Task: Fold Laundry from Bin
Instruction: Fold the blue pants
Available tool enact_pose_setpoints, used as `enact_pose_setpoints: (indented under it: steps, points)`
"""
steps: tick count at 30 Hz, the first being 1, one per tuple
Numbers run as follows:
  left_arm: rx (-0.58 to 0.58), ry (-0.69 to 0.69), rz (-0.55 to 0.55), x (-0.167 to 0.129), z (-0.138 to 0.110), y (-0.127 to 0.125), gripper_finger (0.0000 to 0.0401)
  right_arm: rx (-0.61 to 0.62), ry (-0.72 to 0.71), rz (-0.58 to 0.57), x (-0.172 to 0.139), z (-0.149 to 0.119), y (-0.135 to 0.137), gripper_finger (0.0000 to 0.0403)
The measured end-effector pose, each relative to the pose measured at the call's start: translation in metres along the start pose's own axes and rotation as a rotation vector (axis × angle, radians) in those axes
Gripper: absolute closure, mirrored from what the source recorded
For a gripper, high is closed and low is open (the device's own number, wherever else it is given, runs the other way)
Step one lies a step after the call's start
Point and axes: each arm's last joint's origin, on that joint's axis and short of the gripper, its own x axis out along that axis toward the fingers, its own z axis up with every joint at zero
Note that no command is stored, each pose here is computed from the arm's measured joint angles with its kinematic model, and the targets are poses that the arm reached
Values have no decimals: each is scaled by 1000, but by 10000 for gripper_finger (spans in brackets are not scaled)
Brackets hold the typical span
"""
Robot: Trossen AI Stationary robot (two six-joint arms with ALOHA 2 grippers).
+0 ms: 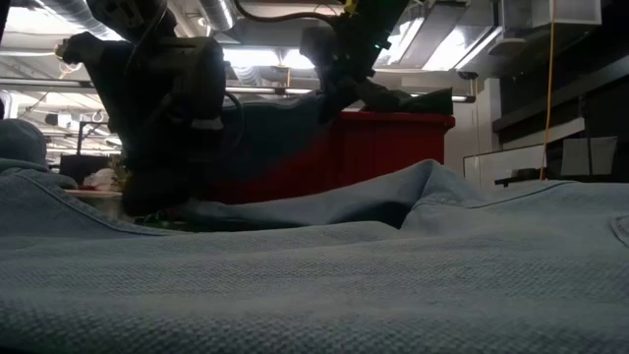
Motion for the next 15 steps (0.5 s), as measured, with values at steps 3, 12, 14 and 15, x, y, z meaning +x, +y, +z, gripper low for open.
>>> enact_pose_setpoints:
  steps: [3,12,14,15]
  points:
    - [-7,24,-49,0,0,-2,371,0,-17,13,0,0,0,392]
    - [49,-9,-188,-29,8,3,341,-17,-18,77,0,-2,6,393]
    - [59,-61,-222,-43,13,5,343,-4,-6,99,0,-3,8,393]
    - [66,-89,-239,-51,16,7,344,1,1,110,0,-4,9,393]
